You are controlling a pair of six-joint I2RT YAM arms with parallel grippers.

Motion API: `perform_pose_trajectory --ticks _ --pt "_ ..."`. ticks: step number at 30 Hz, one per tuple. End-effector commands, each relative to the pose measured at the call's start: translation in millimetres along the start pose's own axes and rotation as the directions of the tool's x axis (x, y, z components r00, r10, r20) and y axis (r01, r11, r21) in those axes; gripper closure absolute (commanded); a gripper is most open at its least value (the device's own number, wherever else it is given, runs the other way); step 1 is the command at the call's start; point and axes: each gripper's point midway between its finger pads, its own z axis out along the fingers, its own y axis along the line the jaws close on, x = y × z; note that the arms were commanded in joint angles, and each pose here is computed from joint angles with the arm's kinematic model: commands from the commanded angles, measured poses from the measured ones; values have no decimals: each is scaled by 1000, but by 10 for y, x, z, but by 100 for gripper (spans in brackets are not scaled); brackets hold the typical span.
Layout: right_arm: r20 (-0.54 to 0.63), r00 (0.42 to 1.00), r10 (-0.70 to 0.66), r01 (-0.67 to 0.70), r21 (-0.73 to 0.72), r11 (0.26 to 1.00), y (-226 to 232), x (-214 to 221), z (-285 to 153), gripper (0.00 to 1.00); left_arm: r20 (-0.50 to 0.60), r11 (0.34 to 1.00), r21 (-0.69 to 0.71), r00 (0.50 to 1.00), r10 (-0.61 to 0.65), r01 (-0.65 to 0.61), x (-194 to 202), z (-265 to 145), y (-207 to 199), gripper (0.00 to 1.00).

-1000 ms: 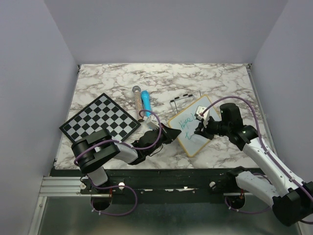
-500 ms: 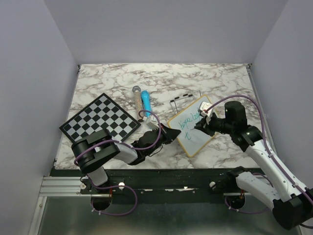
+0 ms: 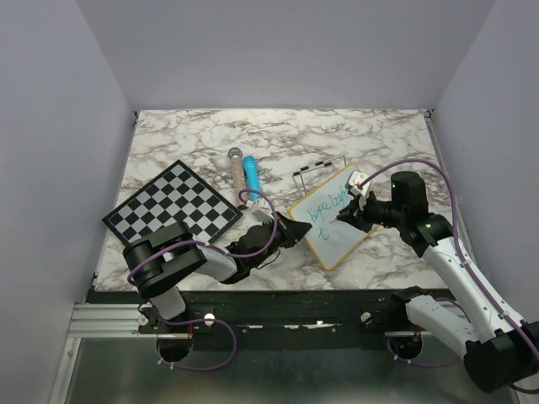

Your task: Write a sentence on the whiteboard

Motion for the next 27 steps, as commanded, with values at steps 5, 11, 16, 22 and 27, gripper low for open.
perform_pose_trajectory --ticks 5,11,16,22,27 --pt "1 1000 29 -29 -32 999 50 37 14 99 33 998 64 999 -18 16 -71 5 -170 100" --pt "0 999 35 -35 -32 999 46 54 18 100 36 998 64 999 -20 18 -77 4 -169 100" --pt "1 999 42 -41 -38 998 58 54 21 99 36 998 64 999 -20 18 -78 -3 -166 100" --pt "3 999 43 -43 -37 998 61 51 18 99 38 998 65 999 -23 20 -81 -5 -166 100" --pt "4 999 44 -44 -38 998 64 50 18 99 37 998 63 999 -22 20 -79 -8 -160 100"
